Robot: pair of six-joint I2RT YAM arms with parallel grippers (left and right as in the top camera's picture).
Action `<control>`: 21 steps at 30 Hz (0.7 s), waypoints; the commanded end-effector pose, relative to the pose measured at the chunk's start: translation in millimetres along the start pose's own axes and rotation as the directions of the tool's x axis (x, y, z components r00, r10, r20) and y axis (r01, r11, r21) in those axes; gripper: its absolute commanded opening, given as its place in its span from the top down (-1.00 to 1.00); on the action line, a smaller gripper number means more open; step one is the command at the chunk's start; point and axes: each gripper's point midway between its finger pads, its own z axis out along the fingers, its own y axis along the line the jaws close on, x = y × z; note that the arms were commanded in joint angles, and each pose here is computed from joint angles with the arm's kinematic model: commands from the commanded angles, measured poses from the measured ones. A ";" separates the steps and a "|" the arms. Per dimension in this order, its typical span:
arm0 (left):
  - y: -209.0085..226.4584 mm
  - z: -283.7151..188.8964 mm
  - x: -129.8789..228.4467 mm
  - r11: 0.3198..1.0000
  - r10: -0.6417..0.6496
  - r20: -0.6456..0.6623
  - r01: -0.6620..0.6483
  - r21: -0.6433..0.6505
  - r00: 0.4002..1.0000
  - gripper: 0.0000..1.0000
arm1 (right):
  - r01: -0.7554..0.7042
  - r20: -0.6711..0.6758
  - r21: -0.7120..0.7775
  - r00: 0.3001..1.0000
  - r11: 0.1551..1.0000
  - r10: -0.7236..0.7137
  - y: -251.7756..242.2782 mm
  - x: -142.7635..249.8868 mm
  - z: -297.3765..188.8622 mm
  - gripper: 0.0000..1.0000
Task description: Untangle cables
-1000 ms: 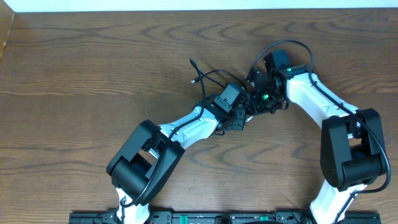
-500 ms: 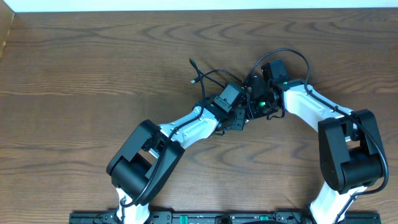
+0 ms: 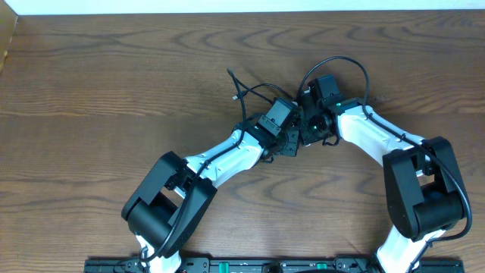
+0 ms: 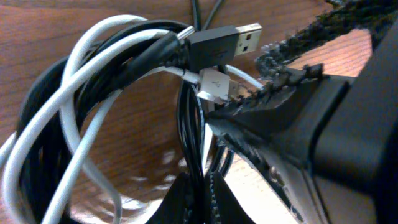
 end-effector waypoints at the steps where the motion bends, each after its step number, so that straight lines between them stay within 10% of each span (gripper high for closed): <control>1: 5.4 -8.8 -7.9 0.999 0.009 0.042 -0.007 -0.044 0.999 0.84 | -0.034 -0.118 0.069 0.992 0.997 0.042 -15.1 36.7 26.4 0.02; 21: -39.5 -147.8 -74.6 0.995 0.014 0.379 -0.049 0.083 0.925 0.85 | -0.031 -0.112 0.091 0.993 0.995 0.041 -19.1 35.4 27.0 -0.03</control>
